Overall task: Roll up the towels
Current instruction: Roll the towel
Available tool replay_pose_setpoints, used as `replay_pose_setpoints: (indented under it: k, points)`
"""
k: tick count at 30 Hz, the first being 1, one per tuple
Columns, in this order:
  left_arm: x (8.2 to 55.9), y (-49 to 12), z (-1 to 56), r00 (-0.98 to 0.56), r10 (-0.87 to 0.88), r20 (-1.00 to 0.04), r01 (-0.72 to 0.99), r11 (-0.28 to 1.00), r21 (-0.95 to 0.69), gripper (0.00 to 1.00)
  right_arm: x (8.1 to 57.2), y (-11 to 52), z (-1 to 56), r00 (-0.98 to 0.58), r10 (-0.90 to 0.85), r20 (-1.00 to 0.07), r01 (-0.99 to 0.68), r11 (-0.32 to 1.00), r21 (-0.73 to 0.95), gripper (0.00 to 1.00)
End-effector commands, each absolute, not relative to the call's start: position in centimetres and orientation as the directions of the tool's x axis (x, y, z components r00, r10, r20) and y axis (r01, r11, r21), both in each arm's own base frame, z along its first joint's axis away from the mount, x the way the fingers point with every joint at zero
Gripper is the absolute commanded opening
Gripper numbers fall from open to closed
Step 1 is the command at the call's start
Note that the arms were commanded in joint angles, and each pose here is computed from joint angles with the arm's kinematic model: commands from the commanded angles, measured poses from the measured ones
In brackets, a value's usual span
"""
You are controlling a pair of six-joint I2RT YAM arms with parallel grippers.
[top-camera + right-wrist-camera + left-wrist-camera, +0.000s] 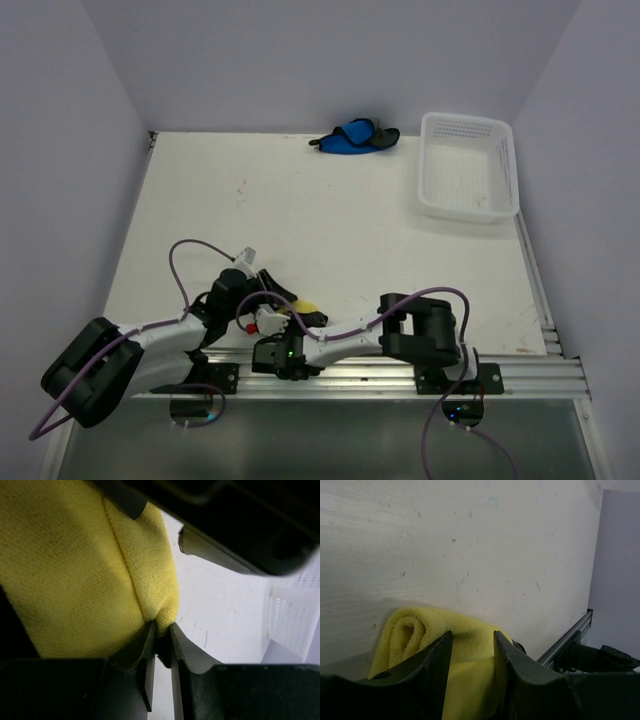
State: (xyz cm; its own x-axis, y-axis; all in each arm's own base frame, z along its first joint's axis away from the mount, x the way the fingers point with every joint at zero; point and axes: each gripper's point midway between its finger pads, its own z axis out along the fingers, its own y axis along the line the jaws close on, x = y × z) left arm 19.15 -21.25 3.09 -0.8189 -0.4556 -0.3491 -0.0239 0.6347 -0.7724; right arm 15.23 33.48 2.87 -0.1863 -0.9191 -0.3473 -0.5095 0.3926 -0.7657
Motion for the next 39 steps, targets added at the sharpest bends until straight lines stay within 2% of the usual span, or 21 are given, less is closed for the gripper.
replay_pose_setpoints:
  k: [1, 5, 14, 20, 25, 31, 35, 39]
  points:
    - [17.9, -19.1, -0.2, -0.821, -0.456, -0.342, -0.106, 0.711, -0.695, 0.44, 14.2, 35.2, 4.6, -0.222, -0.834, -0.505, -0.549, 0.535, -0.642, 0.23]
    - [17.9, -18.9, -0.6, -0.824, -0.452, -0.343, -0.111, 0.722, -0.683, 0.44, 13.9, 35.1, 4.8, -0.236, -0.817, -0.527, -0.561, 0.557, -0.613, 0.32]
    - [17.7, -18.6, -1.2, -0.831, -0.441, -0.341, -0.119, 0.738, -0.664, 0.44, 13.0, 34.7, 6.3, -0.278, -0.758, -0.589, -0.595, 0.618, -0.514, 0.36]
    - [17.8, -18.6, -1.1, -0.826, -0.442, -0.349, -0.115, 0.739, -0.664, 0.44, 11.1, 34.9, 7.3, -0.34, -0.679, -0.651, -0.666, 0.662, -0.342, 0.37]
    - [17.8, -18.5, -1.1, -0.824, -0.443, -0.353, -0.113, 0.74, -0.664, 0.44, 10.2, 35.6, 10.2, -0.407, -0.54, -0.737, -0.709, 0.695, -0.117, 0.38]
    - [17.8, -18.6, -1.0, -0.824, -0.444, -0.352, -0.112, 0.737, -0.666, 0.44, 12.3, 35.1, 9.9, -0.586, -0.357, -0.727, -0.654, 0.738, 0.165, 0.39]
    - [17.9, -18.6, -0.8, -0.823, -0.442, -0.358, -0.105, 0.737, -0.668, 0.44, 14.4, 34.7, 8.9, -0.675, -0.278, -0.684, -0.586, 0.765, 0.268, 0.4]
    - [17.9, -18.6, -0.8, -0.824, -0.437, -0.36, -0.102, 0.739, -0.666, 0.45, 15.7, 34.4, 7.8, -0.725, -0.247, -0.643, -0.545, 0.776, 0.317, 0.45]
